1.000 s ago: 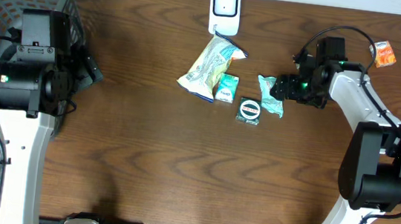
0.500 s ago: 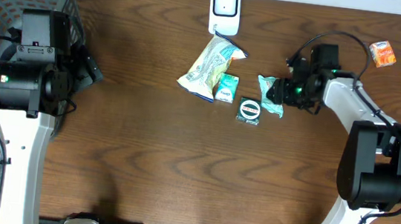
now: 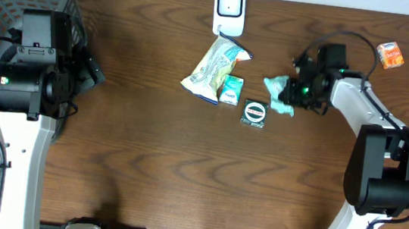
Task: Scan the item barcode
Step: 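Hold the light green wipes pack under the scanner with the right gripper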
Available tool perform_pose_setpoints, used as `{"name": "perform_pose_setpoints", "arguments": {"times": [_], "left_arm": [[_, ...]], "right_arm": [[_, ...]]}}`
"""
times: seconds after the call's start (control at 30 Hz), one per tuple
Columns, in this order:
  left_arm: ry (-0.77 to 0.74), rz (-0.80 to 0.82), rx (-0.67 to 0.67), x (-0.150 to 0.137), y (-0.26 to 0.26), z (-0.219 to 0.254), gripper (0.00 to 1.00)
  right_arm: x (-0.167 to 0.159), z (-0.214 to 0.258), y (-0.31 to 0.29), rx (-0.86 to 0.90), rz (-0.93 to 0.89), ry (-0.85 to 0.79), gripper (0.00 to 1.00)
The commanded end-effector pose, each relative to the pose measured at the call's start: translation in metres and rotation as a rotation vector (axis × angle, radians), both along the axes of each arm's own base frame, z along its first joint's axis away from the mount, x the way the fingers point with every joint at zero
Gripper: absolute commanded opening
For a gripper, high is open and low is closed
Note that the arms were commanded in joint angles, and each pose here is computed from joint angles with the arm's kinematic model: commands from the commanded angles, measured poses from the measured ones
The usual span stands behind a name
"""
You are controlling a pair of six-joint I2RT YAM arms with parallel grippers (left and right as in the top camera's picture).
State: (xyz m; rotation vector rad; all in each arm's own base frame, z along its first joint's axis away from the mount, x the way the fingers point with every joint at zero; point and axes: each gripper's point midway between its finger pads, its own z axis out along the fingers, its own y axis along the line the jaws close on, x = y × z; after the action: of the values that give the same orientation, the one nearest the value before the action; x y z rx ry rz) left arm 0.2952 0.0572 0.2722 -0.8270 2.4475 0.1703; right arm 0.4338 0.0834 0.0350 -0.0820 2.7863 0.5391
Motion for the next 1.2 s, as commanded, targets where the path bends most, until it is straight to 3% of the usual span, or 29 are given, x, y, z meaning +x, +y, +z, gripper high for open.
{"name": "perform_pose_setpoints", "arguments": {"times": [0.0, 0.3, 0.5, 0.83, 1.17], "left_arm": [[0.005, 0.028, 0.003, -0.001, 0.004, -0.002, 0.98], [0.006, 0.028, 0.003, -0.001, 0.004, -0.002, 0.98], [0.005, 0.028, 0.003, -0.001, 0.004, -0.002, 0.98], [0.005, 0.028, 0.003, -0.001, 0.004, -0.002, 0.98], [0.005, 0.028, 0.003, -0.001, 0.004, -0.002, 0.97]], "right_arm": [[0.042, 0.091, 0.015, 0.019, 0.022, -0.241, 0.01], [0.104, 0.16, 0.049, -0.003, -0.089, -0.557, 0.01], [0.141, 0.194, 0.103, 0.103, -0.091, -0.802, 0.01], [0.218, 0.158, 0.158, 0.09, -0.095, -0.886, 0.01], [0.228, 0.133, 0.175, -0.008, -0.095, -0.9, 0.01]]}}
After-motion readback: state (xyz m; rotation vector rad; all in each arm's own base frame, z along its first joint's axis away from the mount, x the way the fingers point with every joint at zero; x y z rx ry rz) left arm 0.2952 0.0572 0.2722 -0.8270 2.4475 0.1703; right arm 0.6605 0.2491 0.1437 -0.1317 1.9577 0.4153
